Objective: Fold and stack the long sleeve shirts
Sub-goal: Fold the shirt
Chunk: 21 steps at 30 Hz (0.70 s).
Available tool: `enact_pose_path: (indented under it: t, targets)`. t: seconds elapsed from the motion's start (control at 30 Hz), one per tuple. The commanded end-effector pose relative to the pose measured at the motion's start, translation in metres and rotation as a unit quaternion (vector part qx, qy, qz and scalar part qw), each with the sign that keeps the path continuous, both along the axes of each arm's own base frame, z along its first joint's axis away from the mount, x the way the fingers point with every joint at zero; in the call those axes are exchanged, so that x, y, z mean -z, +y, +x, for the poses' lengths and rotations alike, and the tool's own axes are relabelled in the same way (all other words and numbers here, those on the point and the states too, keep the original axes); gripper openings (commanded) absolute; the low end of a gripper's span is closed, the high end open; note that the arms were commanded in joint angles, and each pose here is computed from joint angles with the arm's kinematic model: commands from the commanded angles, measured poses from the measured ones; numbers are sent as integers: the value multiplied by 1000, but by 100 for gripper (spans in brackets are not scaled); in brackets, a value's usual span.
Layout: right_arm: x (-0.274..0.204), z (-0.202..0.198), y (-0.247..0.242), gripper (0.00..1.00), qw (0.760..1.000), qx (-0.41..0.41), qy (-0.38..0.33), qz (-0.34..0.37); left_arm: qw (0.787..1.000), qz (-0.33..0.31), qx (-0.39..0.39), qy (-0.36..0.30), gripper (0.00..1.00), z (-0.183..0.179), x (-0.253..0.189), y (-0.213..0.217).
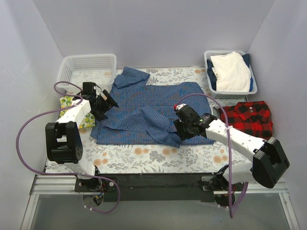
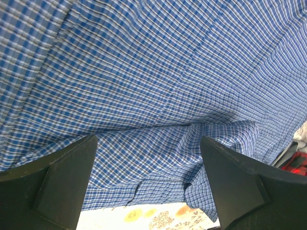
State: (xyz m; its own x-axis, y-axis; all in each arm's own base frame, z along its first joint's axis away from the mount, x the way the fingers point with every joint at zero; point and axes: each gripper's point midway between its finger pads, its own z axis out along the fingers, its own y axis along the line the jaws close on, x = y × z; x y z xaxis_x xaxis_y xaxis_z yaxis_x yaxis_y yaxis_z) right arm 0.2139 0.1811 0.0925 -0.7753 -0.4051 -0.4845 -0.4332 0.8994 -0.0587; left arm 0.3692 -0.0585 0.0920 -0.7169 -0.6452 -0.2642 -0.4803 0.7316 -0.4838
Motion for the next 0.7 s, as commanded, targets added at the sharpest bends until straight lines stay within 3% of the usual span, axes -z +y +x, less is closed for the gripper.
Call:
enact_pose_path:
  t: [0.0,0.23,0.47,0.67]
  targets:
    - [2,4,36,54,996,-49,15,77,1000,-4,14,-26,89,10,-17,-6]
    - [14,18,51,46,994,-57,25,95,1000,7,14,-23,89,8,-18,-2]
    - [33,41,33,34,999,12,15,49,1000,11,12,-21,89,7,-18,0]
    - [26,54,35,33,999,17,-1,48,1000,15,12,-22,89,9,-19,1]
